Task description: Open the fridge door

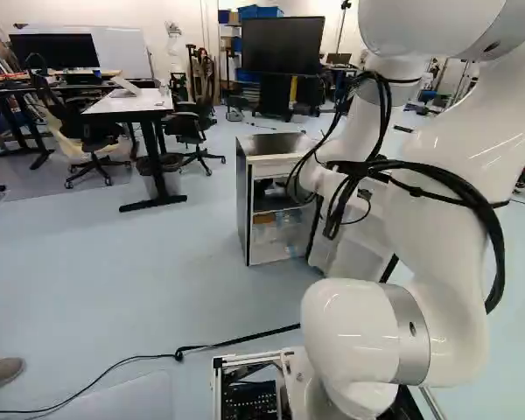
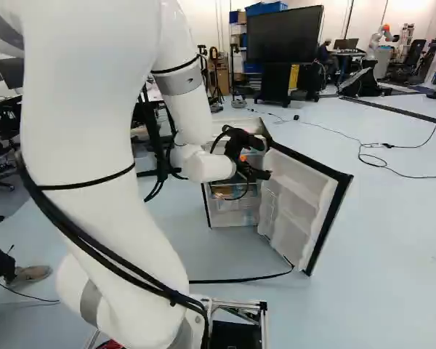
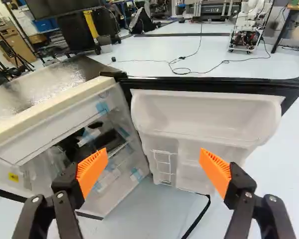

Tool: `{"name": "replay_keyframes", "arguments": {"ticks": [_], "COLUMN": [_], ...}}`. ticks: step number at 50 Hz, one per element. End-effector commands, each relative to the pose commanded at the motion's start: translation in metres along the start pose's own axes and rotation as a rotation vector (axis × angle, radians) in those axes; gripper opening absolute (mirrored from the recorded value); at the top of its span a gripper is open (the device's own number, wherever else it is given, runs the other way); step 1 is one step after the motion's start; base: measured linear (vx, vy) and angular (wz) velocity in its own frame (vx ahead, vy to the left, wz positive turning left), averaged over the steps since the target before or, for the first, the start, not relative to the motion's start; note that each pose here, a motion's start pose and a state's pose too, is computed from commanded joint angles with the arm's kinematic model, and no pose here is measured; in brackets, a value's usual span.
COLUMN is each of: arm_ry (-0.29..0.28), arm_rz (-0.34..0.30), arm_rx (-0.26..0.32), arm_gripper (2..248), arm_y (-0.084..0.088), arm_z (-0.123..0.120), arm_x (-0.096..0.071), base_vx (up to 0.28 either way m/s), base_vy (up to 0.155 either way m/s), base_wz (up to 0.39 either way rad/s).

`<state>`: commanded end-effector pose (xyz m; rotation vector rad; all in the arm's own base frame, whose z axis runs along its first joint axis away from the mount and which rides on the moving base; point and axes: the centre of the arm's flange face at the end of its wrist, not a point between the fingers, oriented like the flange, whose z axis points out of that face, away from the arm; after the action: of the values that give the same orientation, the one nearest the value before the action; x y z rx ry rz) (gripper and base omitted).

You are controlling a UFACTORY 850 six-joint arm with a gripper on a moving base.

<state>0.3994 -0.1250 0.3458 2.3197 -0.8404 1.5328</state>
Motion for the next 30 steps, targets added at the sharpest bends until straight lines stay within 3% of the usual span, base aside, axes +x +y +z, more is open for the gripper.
{"name": "replay_keyframes", "arguments": {"ticks": [30], "arm_ry": [0.016], "arm_rz": [-0.096], "arm_rx": [0.150], "arm_gripper": [247], "arm_y": [-0.017], "arm_z": [-0.050], "arm_x": [-0.010], "base_vx": [0.000], "base_vy": [0.000], "base_wz": [0.000]}}
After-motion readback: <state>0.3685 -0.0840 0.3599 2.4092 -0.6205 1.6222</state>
